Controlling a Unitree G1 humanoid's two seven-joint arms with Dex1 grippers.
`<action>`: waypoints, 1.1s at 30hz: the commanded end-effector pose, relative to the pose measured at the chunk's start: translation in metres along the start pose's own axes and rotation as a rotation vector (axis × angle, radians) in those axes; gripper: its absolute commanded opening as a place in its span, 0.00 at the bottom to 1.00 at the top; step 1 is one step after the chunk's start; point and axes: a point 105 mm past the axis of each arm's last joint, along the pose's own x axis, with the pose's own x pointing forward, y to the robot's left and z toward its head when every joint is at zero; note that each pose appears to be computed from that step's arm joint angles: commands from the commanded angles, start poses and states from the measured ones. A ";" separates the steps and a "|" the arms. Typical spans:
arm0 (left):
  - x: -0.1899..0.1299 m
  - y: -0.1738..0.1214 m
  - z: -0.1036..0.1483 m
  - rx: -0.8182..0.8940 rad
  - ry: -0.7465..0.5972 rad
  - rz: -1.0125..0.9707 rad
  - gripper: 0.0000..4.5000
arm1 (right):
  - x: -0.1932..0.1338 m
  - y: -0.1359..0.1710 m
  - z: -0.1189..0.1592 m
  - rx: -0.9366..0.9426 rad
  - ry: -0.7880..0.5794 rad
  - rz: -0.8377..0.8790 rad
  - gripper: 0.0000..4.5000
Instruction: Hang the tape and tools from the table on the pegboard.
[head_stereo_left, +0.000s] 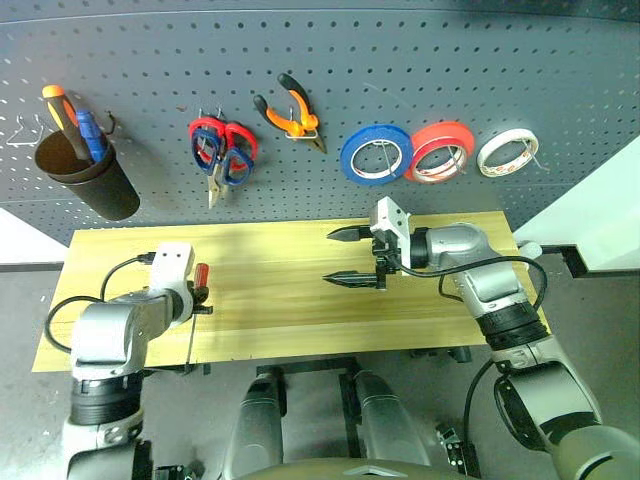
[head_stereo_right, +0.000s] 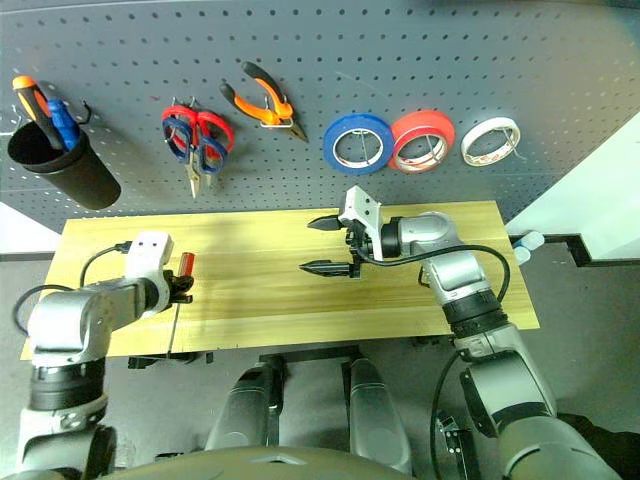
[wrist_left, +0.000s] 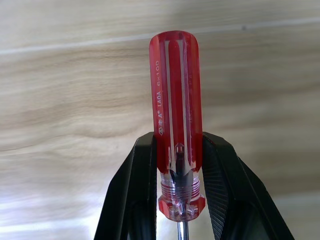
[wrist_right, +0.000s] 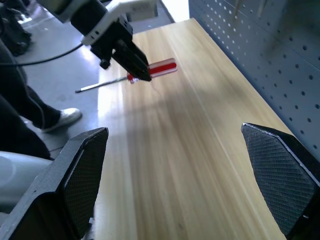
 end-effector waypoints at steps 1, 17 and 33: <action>-0.029 -0.024 0.005 0.148 -0.119 -0.167 0.20 | -0.013 -0.002 0.032 -0.065 -0.079 0.005 1.00; -0.100 -0.007 0.033 0.194 -0.883 -0.090 0.20 | -0.049 0.002 0.077 -0.076 -0.230 0.007 1.00; -0.164 0.029 0.105 0.223 -1.310 0.077 0.20 | -0.044 0.006 0.104 -0.105 -0.307 0.084 1.00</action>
